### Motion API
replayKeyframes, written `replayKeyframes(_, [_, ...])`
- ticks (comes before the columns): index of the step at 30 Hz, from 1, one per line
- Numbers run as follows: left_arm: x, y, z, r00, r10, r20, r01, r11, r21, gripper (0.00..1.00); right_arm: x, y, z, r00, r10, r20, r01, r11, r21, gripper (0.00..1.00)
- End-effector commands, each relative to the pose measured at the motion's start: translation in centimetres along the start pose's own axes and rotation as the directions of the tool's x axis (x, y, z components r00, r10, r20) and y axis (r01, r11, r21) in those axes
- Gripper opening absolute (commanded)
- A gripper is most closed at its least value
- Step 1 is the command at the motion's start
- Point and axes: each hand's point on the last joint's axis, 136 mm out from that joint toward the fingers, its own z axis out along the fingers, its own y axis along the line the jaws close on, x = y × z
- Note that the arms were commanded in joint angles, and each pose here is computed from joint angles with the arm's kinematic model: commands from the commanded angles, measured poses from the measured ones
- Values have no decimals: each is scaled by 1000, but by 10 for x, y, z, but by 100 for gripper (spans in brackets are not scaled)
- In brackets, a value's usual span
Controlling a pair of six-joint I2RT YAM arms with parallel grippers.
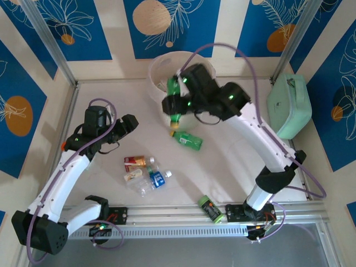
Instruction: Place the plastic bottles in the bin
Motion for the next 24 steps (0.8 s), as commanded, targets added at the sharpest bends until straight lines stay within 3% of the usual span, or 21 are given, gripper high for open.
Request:
replayKeyframes(1, [5,12,-3,1000,20,-11,-21,999,-39,80,-18,-15,6,1000,6,-11,-6,999,32,60])
replayKeyframes(7, [12,17,2,999,8,-40,-10,999,-45,80,-65,-44,25,992,113,50,-113,994,1,60])
replayKeyframes(12, [14,18,3,999,9,-50,-11,999,-45,80,-82,-83,50,974,219,50,-220,976,1,60])
replayKeyframes(17, [17,20,3,998,19,-61,-23,998,-55,80,-91,-110,62,957,285,52,-285,958,-2,71])
replayKeyframes(24, [20,21,4,997,17,-75,-21,998,-53,82,-100,-131,51,943,321,86,-323,946,11,82])
